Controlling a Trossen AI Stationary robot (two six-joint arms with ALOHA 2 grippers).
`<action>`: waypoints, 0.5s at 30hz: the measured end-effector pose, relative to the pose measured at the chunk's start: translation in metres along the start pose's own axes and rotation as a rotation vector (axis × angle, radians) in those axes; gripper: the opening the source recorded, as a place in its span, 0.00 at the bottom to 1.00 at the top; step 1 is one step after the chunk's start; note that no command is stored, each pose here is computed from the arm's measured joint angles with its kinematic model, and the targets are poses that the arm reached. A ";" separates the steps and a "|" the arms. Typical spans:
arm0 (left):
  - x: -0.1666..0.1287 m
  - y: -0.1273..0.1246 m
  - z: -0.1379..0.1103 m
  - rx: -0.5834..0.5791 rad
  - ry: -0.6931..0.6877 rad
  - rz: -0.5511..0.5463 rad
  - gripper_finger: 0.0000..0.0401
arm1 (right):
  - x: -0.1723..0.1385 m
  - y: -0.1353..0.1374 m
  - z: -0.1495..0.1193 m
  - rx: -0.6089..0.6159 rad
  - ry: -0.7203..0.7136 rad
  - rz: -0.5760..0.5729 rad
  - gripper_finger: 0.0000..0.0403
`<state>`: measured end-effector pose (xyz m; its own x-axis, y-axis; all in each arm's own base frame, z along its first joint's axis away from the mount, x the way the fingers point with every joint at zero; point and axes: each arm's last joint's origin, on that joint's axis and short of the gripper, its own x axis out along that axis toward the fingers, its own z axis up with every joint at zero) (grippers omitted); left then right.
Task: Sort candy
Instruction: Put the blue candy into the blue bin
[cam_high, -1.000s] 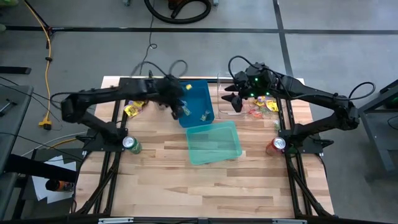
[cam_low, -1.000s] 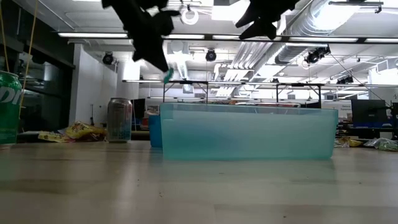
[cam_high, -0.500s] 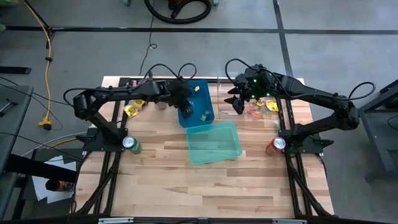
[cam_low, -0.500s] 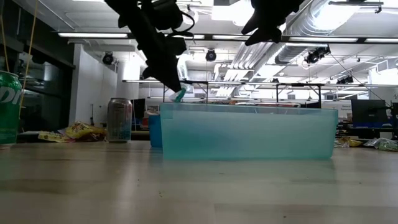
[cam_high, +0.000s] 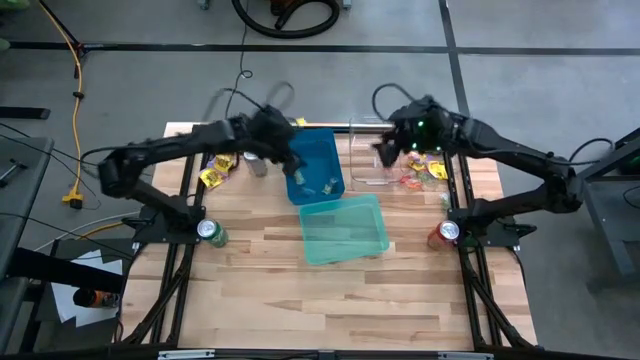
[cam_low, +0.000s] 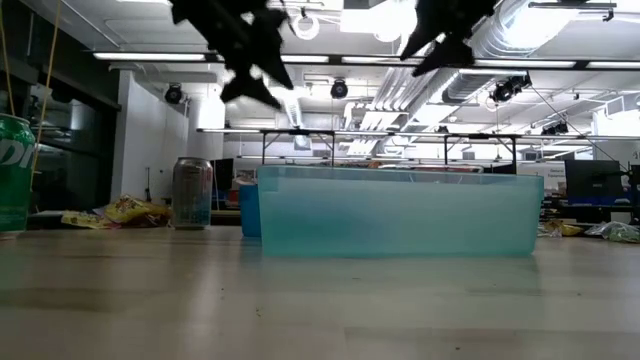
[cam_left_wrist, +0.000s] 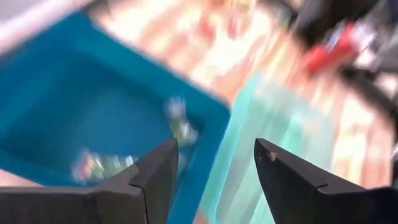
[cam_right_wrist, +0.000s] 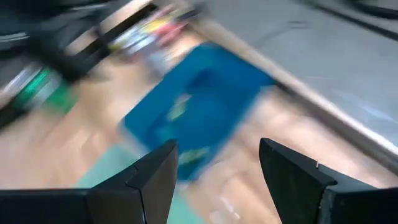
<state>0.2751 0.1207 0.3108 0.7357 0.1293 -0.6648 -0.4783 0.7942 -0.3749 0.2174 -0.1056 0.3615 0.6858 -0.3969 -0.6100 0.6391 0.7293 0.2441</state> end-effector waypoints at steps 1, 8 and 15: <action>-0.013 -0.001 0.005 0.005 -0.062 -0.014 0.50 | -0.001 -0.008 0.002 0.065 -0.015 -0.066 0.55; -0.089 -0.011 0.019 0.148 -0.400 -0.082 0.50 | 0.020 -0.079 -0.001 0.415 0.136 -0.392 0.55; -0.122 -0.015 0.013 0.145 -0.490 -0.086 0.50 | 0.061 -0.145 -0.005 0.587 0.243 -0.595 0.55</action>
<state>0.1988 0.1006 0.4060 0.9244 0.2954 -0.2414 -0.3604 0.8837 -0.2987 0.1650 -0.2326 0.2851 0.1298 -0.4420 -0.8876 0.9899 0.0066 0.1415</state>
